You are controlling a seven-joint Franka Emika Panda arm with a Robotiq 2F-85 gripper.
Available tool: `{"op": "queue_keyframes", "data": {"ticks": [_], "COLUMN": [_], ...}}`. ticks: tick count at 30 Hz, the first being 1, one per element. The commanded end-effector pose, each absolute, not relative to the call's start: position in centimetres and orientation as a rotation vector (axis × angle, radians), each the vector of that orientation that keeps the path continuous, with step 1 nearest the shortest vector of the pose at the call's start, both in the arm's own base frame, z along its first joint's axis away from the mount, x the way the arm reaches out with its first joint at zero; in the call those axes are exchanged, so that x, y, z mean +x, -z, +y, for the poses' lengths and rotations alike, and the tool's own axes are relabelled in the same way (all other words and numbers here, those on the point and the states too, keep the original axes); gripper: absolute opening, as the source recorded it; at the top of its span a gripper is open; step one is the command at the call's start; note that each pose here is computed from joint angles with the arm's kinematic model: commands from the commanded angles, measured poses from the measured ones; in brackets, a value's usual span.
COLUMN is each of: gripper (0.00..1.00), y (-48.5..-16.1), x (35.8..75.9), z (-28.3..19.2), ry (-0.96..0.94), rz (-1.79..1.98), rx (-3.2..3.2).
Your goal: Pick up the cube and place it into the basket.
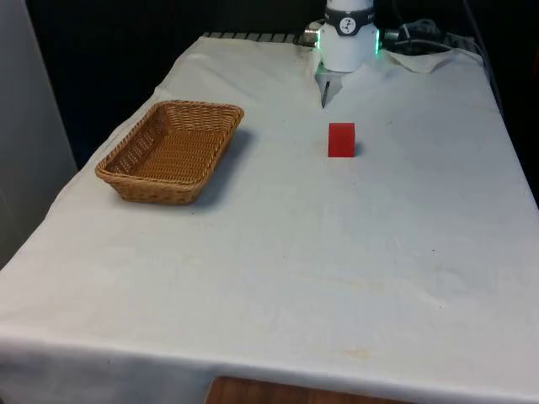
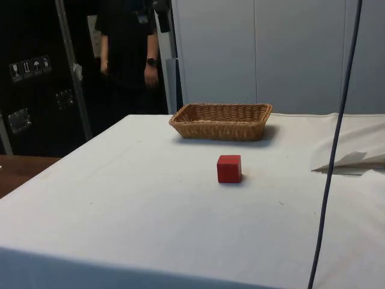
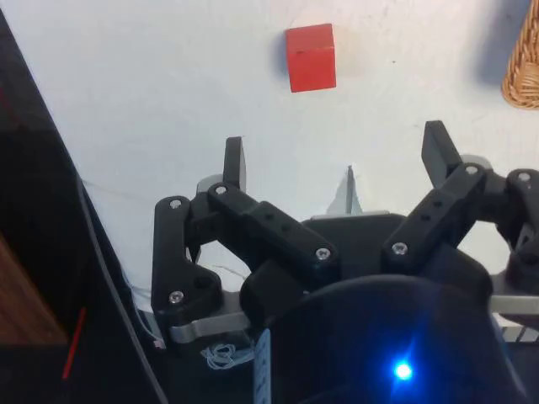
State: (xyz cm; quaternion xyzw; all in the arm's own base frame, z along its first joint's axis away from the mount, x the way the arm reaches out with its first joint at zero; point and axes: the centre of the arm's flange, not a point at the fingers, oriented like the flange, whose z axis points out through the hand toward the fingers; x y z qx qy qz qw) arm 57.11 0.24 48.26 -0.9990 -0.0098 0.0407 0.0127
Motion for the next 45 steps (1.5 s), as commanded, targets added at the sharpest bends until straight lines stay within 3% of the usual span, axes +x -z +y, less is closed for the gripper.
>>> {"op": "queue_keyframes", "data": {"ticks": [1,21,45], "gripper": [1.00,1.00,1.00], "y": [-48.2,-45.5,-39.4], "x": [56.8,53.5,48.7], "z": [0.6,2.2,1.7], "ry": [-0.111,0.002,0.063], "rz": [-0.026,-0.044,-0.073], "rx": [-3.122,-3.148,-3.145]}}
